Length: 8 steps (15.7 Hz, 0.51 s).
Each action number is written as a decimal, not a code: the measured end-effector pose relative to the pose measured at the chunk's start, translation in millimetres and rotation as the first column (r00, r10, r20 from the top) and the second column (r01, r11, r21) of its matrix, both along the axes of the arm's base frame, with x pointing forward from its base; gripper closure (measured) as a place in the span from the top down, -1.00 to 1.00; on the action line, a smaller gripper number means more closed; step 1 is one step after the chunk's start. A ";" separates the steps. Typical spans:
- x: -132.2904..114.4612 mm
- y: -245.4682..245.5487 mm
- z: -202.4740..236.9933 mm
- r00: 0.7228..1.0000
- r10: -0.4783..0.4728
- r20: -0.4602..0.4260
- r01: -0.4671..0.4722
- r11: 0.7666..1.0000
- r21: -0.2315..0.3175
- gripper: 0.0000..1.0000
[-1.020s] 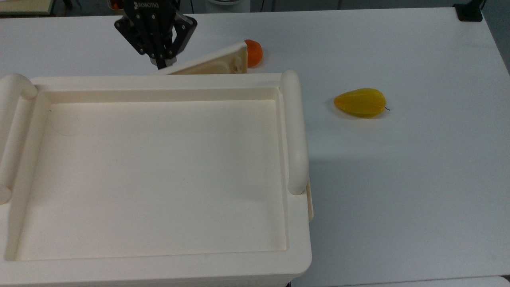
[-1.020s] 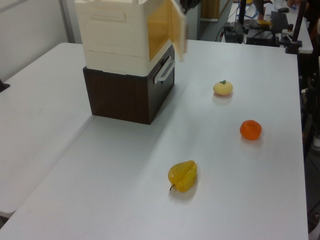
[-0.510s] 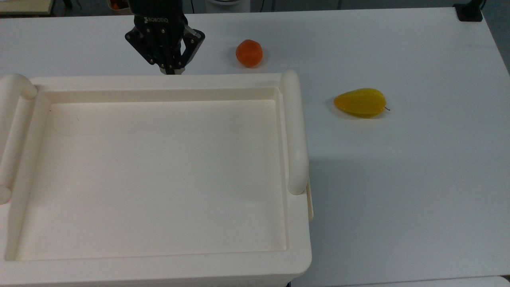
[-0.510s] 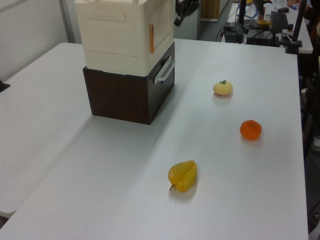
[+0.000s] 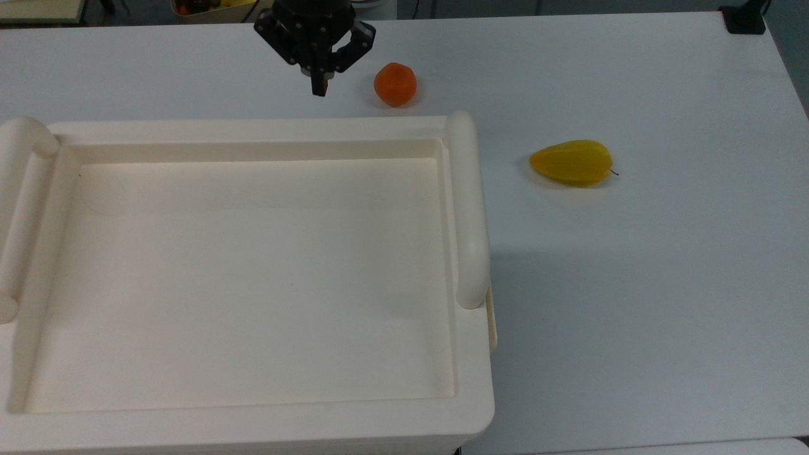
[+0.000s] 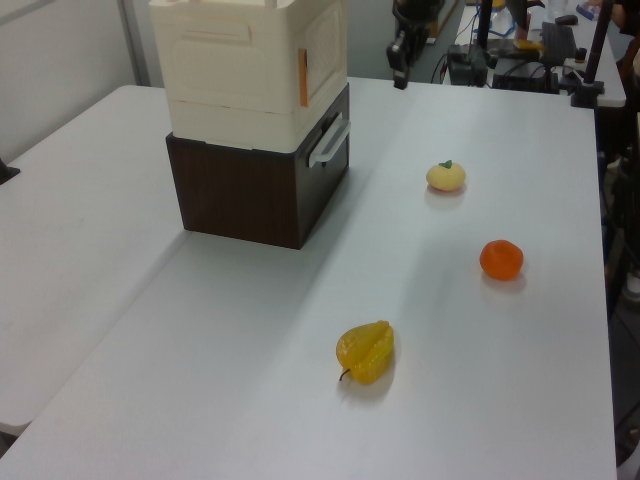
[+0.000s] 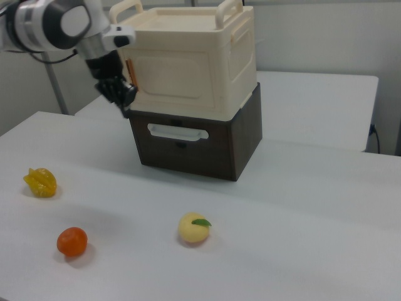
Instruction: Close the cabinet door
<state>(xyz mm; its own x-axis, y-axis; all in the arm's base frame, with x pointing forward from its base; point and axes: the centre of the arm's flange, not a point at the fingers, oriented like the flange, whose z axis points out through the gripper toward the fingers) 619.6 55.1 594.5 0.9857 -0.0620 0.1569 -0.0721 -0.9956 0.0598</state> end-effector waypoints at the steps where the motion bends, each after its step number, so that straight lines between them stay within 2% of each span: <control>1: -9.0 5.7 -1.4 0.999 0.029 -0.025 -0.030 0.999 -0.023 -0.98; 3: -27.2 9.6 -2.9 0.993 0.080 -0.084 -0.085 0.995 -0.051 -0.98; 5: -40.8 2.6 -1.3 0.986 0.104 -0.132 -0.113 0.992 -0.057 -0.98; 8: -47.6 -11.7 3.6 0.985 0.093 -0.142 -0.102 0.993 -0.057 -0.91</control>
